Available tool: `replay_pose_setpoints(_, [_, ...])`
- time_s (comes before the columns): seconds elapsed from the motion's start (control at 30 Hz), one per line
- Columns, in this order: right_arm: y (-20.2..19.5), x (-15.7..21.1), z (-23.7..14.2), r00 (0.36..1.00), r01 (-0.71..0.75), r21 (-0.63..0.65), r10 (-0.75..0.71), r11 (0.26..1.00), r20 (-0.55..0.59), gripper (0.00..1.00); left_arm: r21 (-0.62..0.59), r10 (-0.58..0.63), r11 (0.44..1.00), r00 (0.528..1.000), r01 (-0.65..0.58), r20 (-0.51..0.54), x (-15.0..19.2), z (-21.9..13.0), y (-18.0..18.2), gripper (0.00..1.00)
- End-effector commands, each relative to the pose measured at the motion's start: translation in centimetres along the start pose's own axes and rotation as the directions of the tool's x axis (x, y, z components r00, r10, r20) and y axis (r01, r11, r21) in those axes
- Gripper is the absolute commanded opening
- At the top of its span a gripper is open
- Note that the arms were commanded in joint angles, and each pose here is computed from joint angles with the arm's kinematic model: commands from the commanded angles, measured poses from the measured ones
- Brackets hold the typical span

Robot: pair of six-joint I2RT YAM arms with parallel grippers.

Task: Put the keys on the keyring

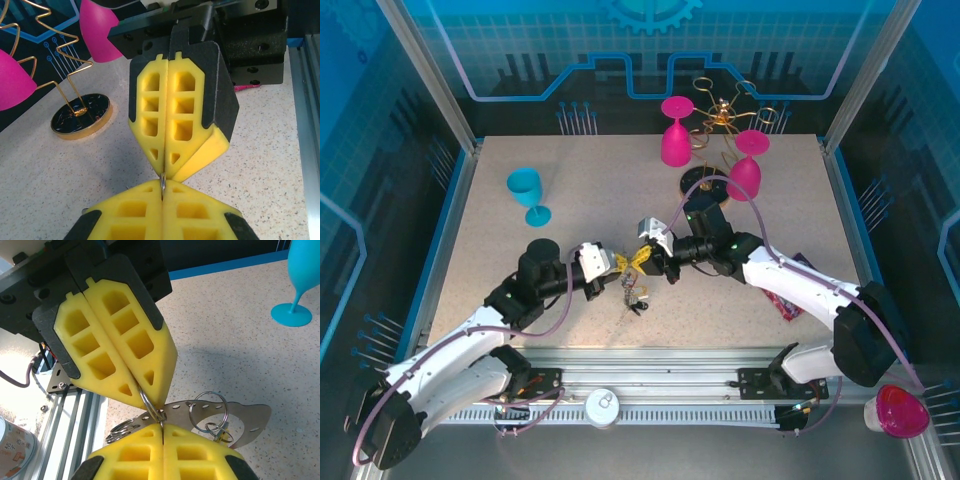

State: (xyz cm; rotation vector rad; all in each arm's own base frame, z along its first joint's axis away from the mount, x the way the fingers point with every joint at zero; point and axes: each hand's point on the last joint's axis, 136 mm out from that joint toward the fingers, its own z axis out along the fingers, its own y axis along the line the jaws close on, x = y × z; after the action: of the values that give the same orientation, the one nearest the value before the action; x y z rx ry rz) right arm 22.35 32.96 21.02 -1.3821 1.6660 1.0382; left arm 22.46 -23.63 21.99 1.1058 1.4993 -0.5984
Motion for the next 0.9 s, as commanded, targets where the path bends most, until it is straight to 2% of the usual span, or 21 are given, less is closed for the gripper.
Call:
replay_pose_setpoints(0.0, [-0.3,0.4,0.2,1.0,-0.02,-0.015,0.02,1.0,0.005,0.0,-0.015,0.01,1.0,0.992,-0.008,0.129,-3.3,-0.7,0.5,0.0])
replay_pose_setpoints(0.17, [-0.6,0.3,0.7,0.999,-0.038,-0.026,0.038,0.999,0.022,0.0,-0.01,-0.013,1.0,0.987,0.015,0.162,-3.9,-0.9,0.5,0.0])
replay_pose_setpoints(0.53, [-0.6,-0.2,0.5,0.998,-0.035,-0.027,0.037,0.999,0.055,0.11,-0.021,-0.037,0.999,0.978,0.042,0.206,-4.7,-1.0,1.0,0.0])
replay_pose_setpoints(0.7, [-0.5,-1.5,-0.5,0.993,0.035,0.008,-0.036,0.999,0.111,0.22,-0.023,-0.053,0.998,0.98,0.058,0.19,-4.0,-0.9,1.2,0.0])
replay_pose_setpoints(0.87, [-0.3,-2.2,-1.1,0.982,0.096,0.044,-0.102,0.994,0.158,0.25,-0.017,-0.057,0.998,0.981,0.061,0.187,-3.8,-0.9,1.1,0.0])
